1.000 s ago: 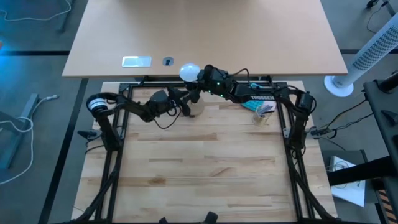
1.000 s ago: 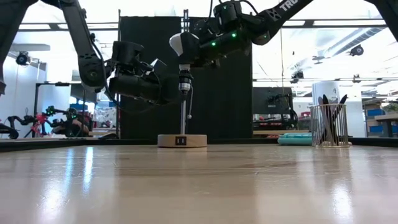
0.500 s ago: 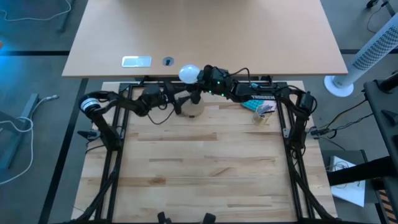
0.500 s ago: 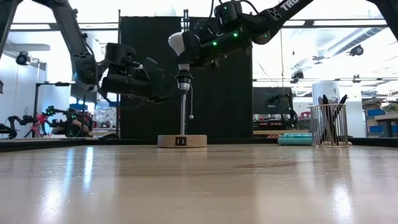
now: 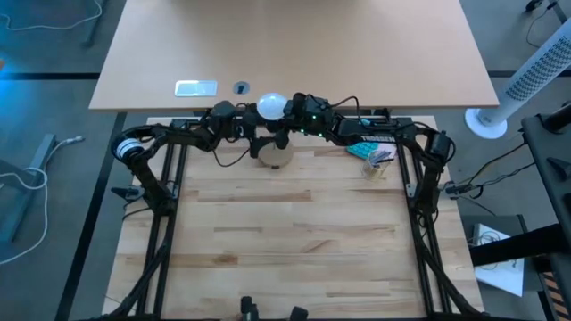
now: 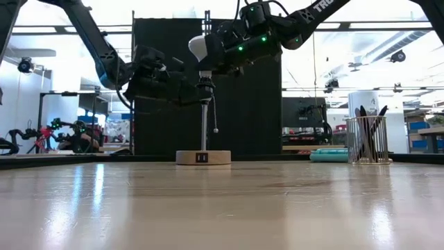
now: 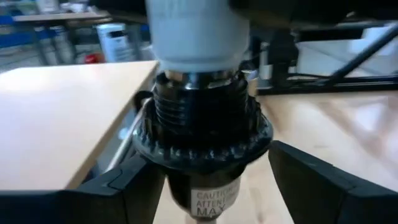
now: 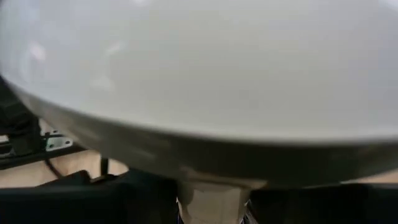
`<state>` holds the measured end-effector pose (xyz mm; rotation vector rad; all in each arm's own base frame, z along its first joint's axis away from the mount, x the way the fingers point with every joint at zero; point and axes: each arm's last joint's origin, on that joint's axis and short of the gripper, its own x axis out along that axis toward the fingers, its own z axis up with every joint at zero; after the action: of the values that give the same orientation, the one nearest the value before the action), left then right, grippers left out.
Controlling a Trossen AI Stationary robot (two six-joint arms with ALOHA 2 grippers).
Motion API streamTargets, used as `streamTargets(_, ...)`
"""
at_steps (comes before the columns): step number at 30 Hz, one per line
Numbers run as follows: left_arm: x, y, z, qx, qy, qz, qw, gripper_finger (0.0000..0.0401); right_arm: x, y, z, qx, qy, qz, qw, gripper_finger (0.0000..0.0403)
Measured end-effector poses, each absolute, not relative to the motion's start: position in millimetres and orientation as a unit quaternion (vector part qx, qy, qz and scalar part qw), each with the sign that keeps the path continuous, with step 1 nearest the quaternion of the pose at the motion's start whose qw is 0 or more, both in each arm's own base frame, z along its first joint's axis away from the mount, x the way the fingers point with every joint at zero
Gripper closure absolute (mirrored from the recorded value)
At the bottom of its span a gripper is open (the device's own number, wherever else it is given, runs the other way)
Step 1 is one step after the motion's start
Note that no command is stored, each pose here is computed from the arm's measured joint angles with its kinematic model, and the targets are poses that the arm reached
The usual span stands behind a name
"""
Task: Screw lightbulb
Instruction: Insert the light bulb into the table lamp
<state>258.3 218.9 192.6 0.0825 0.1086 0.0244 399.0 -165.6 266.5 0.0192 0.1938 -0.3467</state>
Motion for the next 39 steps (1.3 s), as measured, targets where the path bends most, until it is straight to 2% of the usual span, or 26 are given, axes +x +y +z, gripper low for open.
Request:
streamTargets(10, 255, 243, 196, 0.033, 0.059, -0.089, 0.994, 0.0144, 399, -165, 266, 0.011, 0.097, -0.166, 0.981, 0.0260)
streamTargets(23, 267, 270, 184, 0.020, 0.045, -0.163, 0.985, 0.0151, 399, -165, 265, 0.010, 0.104, -0.164, 0.981, 0.0259)
streamTargets(27, 268, 270, 183, 0.025, 0.044, -0.160, 0.986, 0.0180, 399, -165, 265, 0.007, 0.104, -0.164, 0.981, 0.0260)
streamTargets(32, 268, 270, 183, 0.018, 0.046, -0.155, 0.987, 0.0258, 399, -165, 265, 0.006, 0.104, -0.163, 0.981, 0.0266)
streamTargets(39, 268, 271, 185, -0.002, 0.052, -0.127, 0.990, 0.0263, 399, -166, 266, 0.006, 0.102, -0.168, 0.980, 0.0260)
